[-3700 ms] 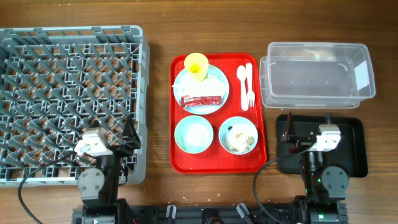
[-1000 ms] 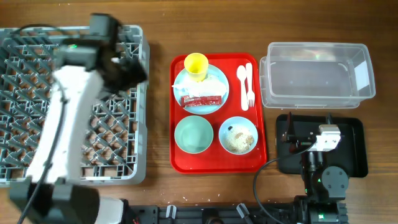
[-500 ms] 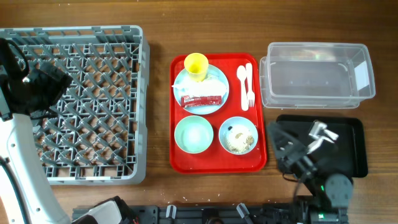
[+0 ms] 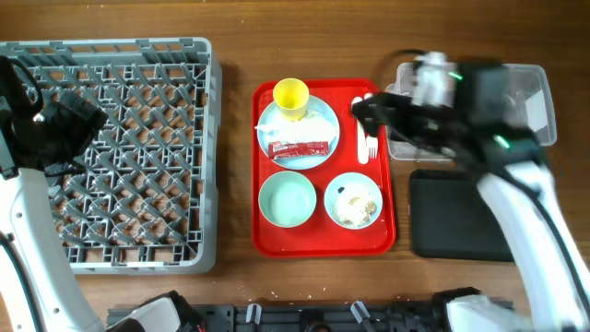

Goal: Sort waste into correct bins and load items into the dishwasher rack

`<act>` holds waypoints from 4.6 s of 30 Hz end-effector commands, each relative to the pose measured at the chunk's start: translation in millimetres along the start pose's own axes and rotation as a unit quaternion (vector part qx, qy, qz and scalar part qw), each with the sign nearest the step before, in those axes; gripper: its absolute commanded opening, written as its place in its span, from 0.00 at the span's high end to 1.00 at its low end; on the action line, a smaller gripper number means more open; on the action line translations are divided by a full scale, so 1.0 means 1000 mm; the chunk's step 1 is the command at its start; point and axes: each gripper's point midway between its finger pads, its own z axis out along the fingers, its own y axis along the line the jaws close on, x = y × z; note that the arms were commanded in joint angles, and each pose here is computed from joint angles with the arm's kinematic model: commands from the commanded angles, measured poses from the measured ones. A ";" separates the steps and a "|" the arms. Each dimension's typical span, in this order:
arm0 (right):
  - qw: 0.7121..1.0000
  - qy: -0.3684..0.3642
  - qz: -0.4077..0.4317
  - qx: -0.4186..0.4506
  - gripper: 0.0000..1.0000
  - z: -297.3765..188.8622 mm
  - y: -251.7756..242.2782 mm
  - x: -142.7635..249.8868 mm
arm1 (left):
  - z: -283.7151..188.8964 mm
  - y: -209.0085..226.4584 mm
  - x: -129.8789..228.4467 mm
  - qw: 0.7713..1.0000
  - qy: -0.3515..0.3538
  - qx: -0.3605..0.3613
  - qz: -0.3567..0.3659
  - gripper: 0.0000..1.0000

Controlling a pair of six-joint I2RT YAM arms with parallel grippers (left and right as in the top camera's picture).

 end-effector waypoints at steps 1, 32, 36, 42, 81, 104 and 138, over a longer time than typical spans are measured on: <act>0.994 0.039 -0.089 0.058 0.00 0.057 -0.009 0.004 | -0.003 0.000 -0.003 1.000 -0.006 0.003 -0.007 0.00; 0.970 -0.011 -0.204 0.132 0.96 0.138 0.011 0.002 | -0.003 0.000 -0.003 1.000 -0.006 0.003 -0.007 0.00; 0.954 -0.118 -0.200 0.189 0.96 0.047 0.023 -0.043 | -0.003 0.000 -0.003 1.000 -0.006 0.003 -0.007 0.00; 0.863 -0.250 -0.066 0.433 0.96 -0.063 -0.088 -0.100 | -0.003 0.000 -0.003 1.000 -0.006 0.003 -0.007 0.00; 0.987 0.004 -0.109 0.121 0.96 0.191 -0.023 0.023 | -0.003 0.000 -0.003 1.000 -0.006 0.003 -0.007 0.00; 0.989 0.025 -0.117 -0.088 0.22 0.067 0.005 -0.003 | -0.003 0.000 -0.003 1.000 -0.006 0.003 -0.007 0.00; 0.971 0.053 -0.215 0.090 0.96 0.203 0.029 0.074 | -0.003 0.000 -0.003 1.000 -0.007 0.003 -0.007 0.00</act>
